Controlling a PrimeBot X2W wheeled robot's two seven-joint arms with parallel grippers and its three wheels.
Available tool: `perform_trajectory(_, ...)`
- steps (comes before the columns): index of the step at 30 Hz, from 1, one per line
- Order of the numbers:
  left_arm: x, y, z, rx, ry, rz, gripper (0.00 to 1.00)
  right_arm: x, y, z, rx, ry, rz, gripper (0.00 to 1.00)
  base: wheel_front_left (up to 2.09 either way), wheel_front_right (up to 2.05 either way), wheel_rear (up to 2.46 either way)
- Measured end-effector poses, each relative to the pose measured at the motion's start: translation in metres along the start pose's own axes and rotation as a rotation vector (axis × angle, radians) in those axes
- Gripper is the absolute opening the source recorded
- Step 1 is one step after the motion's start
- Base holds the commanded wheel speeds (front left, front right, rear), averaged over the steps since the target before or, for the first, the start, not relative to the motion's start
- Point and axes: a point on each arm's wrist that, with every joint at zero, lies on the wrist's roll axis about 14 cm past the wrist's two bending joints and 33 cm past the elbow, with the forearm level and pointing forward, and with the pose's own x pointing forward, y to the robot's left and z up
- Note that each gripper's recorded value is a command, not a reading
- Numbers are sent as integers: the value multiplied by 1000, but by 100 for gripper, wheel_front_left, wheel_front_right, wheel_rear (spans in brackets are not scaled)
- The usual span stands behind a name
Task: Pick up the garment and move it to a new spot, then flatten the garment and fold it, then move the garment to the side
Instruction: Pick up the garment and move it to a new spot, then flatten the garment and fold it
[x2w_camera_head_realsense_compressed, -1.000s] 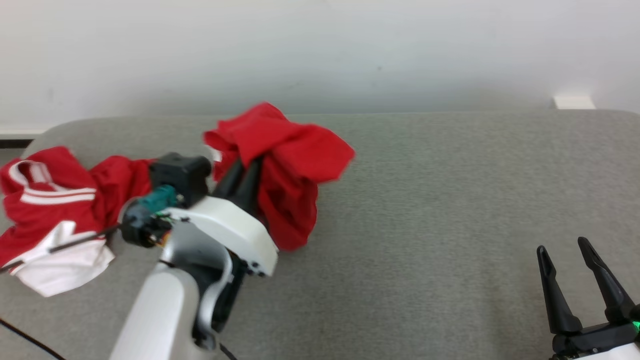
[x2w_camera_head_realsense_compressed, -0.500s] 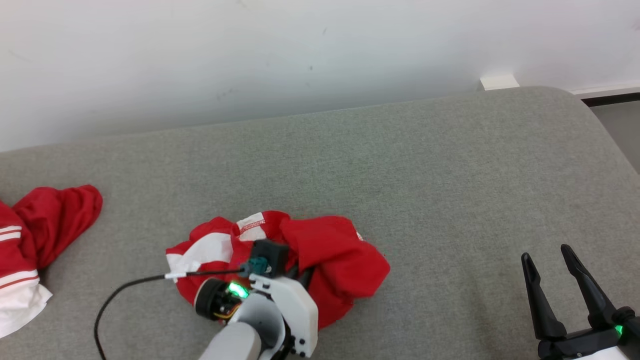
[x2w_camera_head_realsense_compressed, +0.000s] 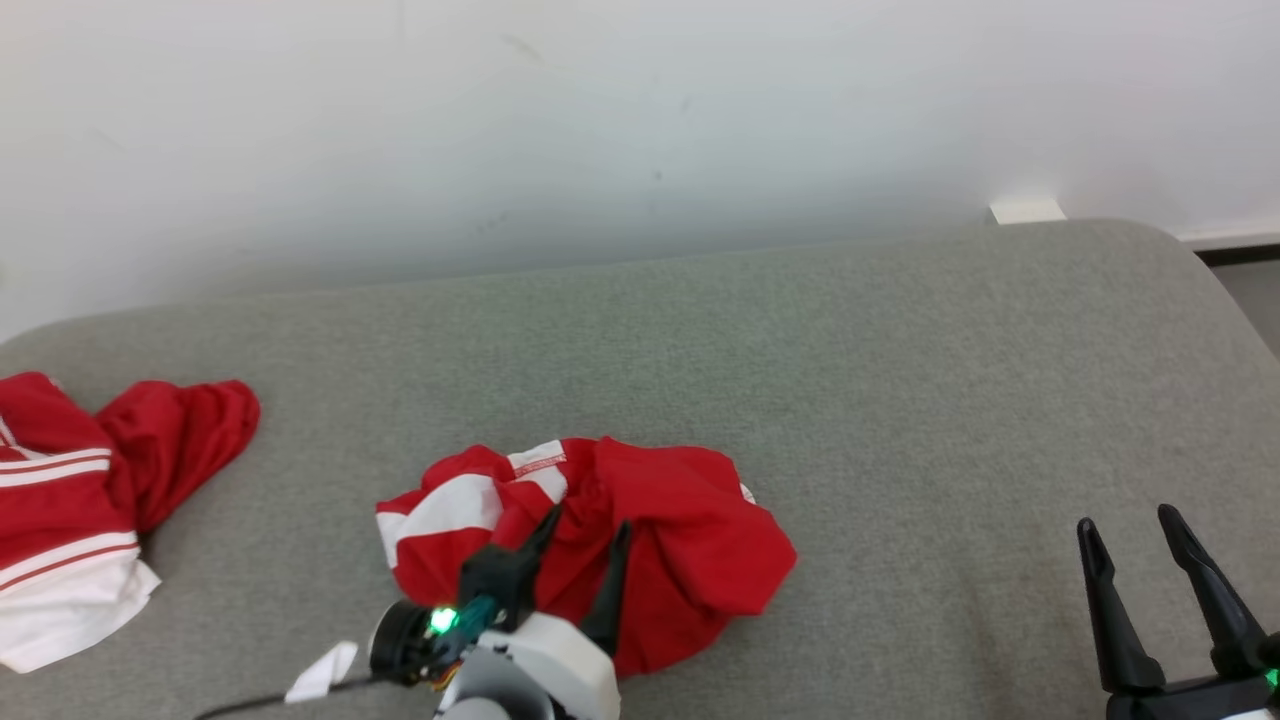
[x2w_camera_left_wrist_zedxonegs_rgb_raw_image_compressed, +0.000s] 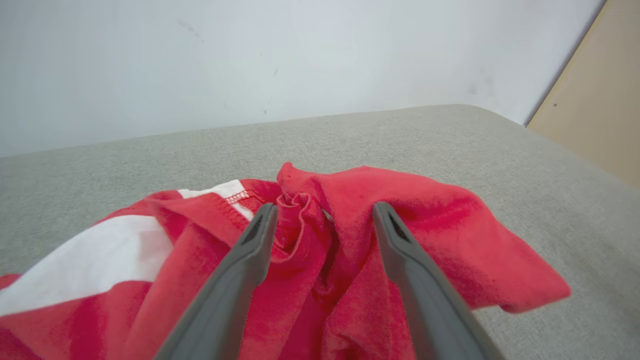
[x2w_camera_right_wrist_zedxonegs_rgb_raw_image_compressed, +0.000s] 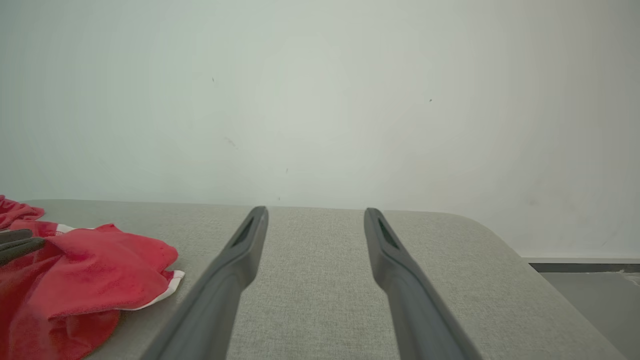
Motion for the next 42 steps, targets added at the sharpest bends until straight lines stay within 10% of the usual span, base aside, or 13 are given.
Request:
perform_trajectory(18,-98,82,8,-14,-114,351,100,-2,25,-15,52,24,23,100,0,0,0)
perform_trajectory(42,-87,79,6,-28,-109,283,100,-2,35,-29,70,67,44,100,0,0,0)
